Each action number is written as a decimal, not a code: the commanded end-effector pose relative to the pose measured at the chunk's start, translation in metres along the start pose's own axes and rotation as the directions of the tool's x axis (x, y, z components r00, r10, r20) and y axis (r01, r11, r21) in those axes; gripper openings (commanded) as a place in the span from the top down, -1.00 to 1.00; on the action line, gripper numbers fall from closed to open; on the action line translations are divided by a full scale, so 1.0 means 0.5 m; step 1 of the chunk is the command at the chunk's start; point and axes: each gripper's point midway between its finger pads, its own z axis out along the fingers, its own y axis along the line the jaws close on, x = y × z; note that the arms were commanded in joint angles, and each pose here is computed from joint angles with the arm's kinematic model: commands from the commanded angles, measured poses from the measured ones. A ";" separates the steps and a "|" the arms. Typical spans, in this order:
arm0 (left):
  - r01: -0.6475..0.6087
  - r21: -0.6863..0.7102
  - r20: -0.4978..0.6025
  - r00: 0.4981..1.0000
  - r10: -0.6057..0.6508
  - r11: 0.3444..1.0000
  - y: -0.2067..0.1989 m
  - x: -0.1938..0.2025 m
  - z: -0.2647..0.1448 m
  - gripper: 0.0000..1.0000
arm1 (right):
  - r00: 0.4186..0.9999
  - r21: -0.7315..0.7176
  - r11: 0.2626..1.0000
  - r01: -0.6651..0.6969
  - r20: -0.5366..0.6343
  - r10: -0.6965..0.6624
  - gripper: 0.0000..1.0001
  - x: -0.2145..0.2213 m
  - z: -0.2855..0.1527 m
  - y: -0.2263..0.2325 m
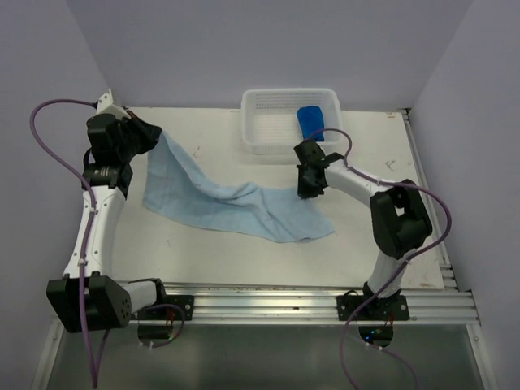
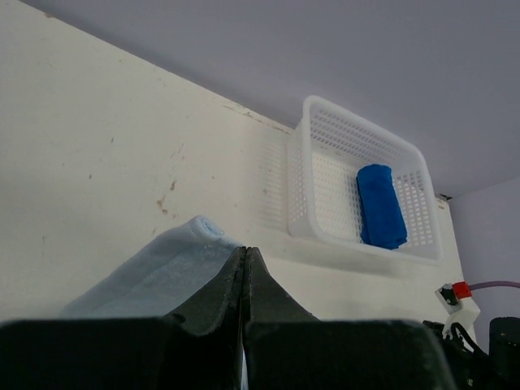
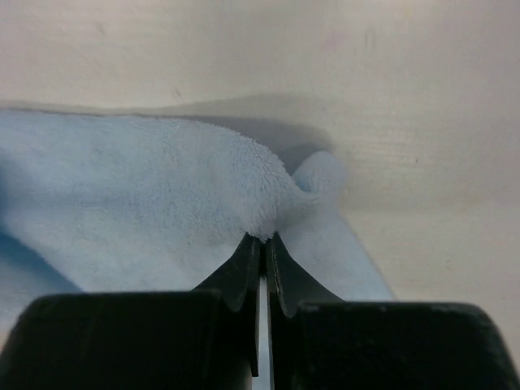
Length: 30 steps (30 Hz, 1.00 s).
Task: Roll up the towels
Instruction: Flatten the towel
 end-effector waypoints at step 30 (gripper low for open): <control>0.128 0.074 -0.114 0.986 -0.119 0.989 0.069 0.192 -0.033 0.71 | 0.886 -0.355 0.920 0.168 0.463 0.017 -0.15 0.158 -0.316 0.006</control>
